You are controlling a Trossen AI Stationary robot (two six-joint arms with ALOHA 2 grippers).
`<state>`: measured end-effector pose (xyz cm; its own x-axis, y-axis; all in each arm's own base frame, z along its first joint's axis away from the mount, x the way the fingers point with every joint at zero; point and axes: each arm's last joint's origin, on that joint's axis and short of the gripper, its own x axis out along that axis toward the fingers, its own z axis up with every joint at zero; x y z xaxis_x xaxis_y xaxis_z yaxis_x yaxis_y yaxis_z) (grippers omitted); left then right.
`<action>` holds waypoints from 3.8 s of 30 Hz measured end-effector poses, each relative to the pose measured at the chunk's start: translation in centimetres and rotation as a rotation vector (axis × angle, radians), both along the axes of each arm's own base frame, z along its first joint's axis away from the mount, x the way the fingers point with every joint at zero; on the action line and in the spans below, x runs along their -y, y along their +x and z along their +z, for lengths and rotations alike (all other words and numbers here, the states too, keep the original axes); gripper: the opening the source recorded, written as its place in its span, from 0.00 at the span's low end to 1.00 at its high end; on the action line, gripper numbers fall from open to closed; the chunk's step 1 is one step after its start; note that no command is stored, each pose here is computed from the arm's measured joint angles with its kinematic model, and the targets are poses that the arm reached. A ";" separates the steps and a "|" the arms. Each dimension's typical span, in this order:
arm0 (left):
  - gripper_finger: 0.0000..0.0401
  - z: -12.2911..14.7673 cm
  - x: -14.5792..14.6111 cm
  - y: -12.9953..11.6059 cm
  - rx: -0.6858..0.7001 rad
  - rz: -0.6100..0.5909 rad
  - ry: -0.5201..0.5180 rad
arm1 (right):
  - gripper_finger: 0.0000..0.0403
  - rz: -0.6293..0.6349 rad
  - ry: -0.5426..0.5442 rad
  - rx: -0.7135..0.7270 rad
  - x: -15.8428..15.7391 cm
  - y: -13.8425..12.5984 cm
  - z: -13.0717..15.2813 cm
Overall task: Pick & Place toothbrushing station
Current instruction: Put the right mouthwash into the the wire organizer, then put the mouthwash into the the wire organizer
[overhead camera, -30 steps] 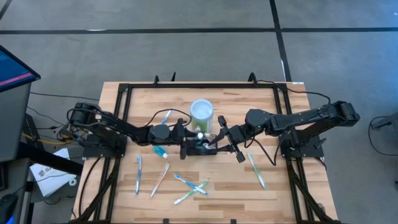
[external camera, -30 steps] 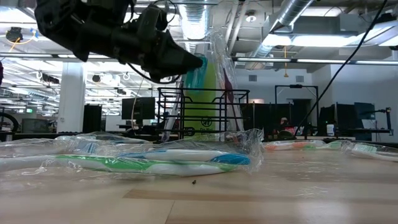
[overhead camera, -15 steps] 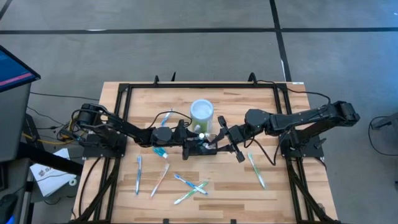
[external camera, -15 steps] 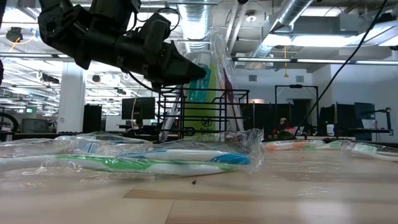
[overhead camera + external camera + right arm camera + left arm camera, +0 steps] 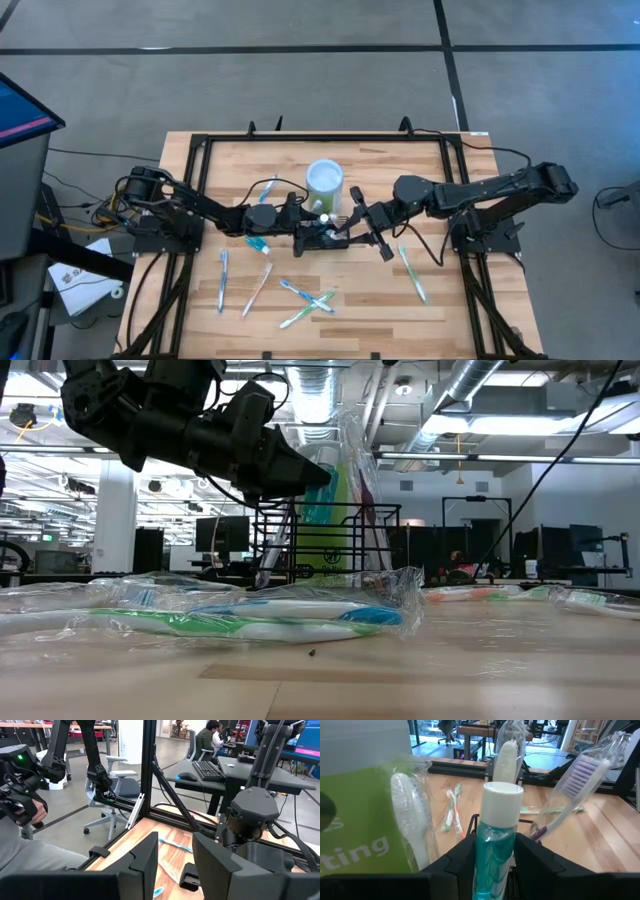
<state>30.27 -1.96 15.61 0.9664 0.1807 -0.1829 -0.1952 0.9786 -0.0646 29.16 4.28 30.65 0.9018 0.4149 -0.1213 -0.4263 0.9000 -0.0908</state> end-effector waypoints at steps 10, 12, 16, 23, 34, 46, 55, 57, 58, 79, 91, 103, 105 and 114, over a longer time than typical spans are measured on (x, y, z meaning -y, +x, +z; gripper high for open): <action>0.32 0.0 0.0 0.0 -0.001 -0.012 -0.003 | 0.28 -0.001 -0.001 -0.009 0.0 0.2 -0.3; 0.32 0.0 0.1 0.0 -0.001 -0.016 -0.003 | 0.28 -0.001 -0.001 -0.010 0.0 0.2 -0.3; 0.32 0.0 0.2 0.0 -0.001 -0.017 -0.003 | 0.28 -0.001 -0.001 -0.010 0.0 0.2 -0.3; 0.30 -0.1 0.4 0.0 -0.011 -0.047 -0.001 | 0.28 0.000 -0.001 -0.011 0.0 0.2 -0.3; 0.29 -0.6 0.5 -0.2 -0.057 -0.075 -0.007 | 0.28 0.000 -0.001 -0.012 0.0 0.2 -0.3; 0.28 -0.7 0.7 -0.2 -0.074 -0.138 -0.022 | 0.28 0.000 -0.001 -0.014 0.0 0.2 -0.3; 0.28 -0.7 0.8 -0.2 -0.075 -0.169 -0.029 | 0.28 0.000 -0.002 -0.017 0.0 0.2 -0.3; 0.28 -0.7 0.8 -0.2 -0.076 -0.179 -0.031 | 0.28 0.000 -0.002 -0.017 0.0 0.2 -0.3; 0.28 -0.7 0.8 -0.2 -0.076 -0.180 -0.031 | 0.28 0.000 -0.002 -0.017 0.0 0.2 -0.3; 0.36 -0.8 0.9 -0.2 -0.078 -0.181 -0.035 | 0.28 0.000 -0.002 -0.018 0.0 0.2 -0.3; 0.35 -0.4 0.9 -0.2 -0.064 -0.184 -0.026 | 0.28 0.000 -0.002 -0.019 0.0 0.2 -0.3; 0.34 2.2 0.7 -2.1 -0.137 -0.181 -0.015 | 0.28 0.000 -0.005 -0.040 0.0 0.1 -0.5; 0.34 2.6 0.6 -2.7 -0.176 -0.174 -0.019 | 0.28 0.000 -0.005 -0.039 0.0 0.1 -0.5; 0.34 4.4 0.4 -5.4 -0.287 -0.187 -0.025 | 0.28 -0.001 -0.005 -0.040 0.0 0.1 -0.5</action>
